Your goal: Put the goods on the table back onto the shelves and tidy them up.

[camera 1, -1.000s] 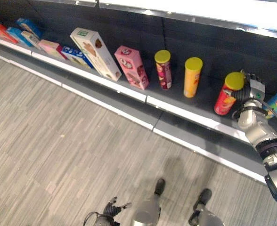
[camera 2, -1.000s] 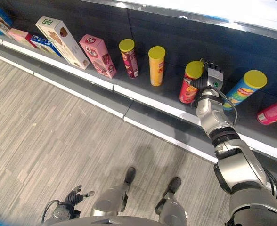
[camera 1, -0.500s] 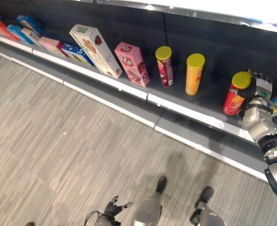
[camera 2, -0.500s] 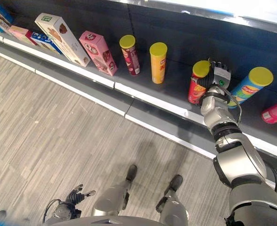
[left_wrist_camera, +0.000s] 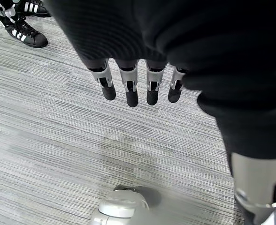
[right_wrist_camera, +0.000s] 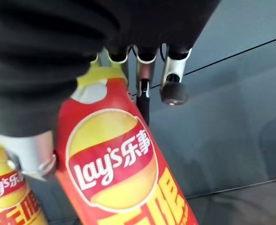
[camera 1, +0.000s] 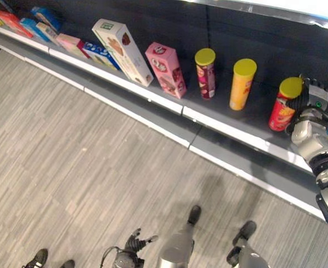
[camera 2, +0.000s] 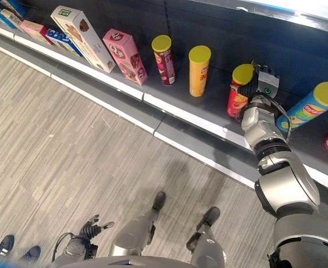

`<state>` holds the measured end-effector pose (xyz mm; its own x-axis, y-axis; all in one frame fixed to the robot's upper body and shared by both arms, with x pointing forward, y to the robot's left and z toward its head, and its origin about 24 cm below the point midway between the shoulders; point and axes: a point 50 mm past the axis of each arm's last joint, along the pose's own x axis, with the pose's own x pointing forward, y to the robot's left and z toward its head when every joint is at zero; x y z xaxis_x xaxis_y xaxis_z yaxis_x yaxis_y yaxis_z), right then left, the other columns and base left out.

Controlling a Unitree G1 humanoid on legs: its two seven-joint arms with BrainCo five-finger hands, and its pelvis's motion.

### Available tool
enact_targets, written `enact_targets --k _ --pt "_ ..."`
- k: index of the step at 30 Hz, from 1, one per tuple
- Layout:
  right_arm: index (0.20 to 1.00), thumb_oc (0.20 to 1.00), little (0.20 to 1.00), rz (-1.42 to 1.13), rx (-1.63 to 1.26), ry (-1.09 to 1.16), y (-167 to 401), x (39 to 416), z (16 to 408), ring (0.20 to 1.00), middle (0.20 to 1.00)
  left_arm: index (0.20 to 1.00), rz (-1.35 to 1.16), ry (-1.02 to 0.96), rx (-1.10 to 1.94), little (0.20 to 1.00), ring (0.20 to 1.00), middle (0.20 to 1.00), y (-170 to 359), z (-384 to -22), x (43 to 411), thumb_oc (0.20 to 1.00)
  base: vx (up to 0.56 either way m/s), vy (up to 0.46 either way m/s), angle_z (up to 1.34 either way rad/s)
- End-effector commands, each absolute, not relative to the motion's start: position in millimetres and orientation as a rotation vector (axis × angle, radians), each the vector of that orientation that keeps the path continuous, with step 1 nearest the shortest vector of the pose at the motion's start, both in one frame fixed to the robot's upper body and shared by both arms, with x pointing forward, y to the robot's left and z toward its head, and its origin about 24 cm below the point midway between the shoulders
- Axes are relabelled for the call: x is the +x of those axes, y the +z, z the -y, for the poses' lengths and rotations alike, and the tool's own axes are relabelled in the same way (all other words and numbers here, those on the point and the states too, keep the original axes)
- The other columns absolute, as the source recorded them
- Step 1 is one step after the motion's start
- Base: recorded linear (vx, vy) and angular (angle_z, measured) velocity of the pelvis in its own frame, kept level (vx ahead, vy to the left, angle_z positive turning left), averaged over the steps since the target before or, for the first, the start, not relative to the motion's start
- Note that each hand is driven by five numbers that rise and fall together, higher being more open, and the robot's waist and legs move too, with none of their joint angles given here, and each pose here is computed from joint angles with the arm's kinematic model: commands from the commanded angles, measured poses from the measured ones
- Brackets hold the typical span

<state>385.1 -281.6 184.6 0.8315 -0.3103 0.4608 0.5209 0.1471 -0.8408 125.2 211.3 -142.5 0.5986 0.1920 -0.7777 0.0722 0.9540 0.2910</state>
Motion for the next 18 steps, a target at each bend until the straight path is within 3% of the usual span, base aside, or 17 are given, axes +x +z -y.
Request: enact_targets --k 1,4,5,6,7,18 --pt "0.200 0.200 0.200 0.334 -1.314 -0.659 224.3 390.4 275.2 0.200 0.200 1.000 -0.891 0.039 0.371 1.000 1.000 1.000 -138.2 -215.6 133.9 1.000 0.00 0.000 0.00" --pt "0.200 0.200 0.200 0.321 -1.309 -0.661 221.6 390.8 275.6 0.200 0.200 1.000 -0.890 0.044 0.369 1.000 1.000 1.000 -138.1 -215.4 135.2 1.000 0.00 0.000 0.00" --pt "0.253 0.253 0.253 0.316 -1.307 -0.661 220.1 390.8 275.7 0.253 0.253 1.000 -0.889 0.044 0.369 1.000 1.000 1.000 -138.1 -214.8 135.4 1.000 0.00 0.000 0.03" --pt "0.420 0.420 0.420 0.316 -1.307 -0.661 220.0 390.8 275.7 0.420 0.420 1.000 -0.889 0.044 0.369 1.000 1.000 1.000 -138.1 -214.8 135.4 1.000 0.00 0.004 0.04" --pt "1.000 1.000 1.000 0.321 -1.299 -0.656 217.6 391.4 272.5 1.000 1.000 1.000 -0.894 0.045 0.369 1.000 1.000 1.000 -138.8 -214.5 134.7 1.000 0.00 0.002 0.05" --pt "1.000 1.000 1.000 0.339 -1.275 -0.647 216.7 392.2 266.6 1.000 1.000 1.000 -0.921 0.058 0.383 1.000 1.000 1.000 -141.6 -216.7 131.9 1.000 0.00 0.000 0.00"
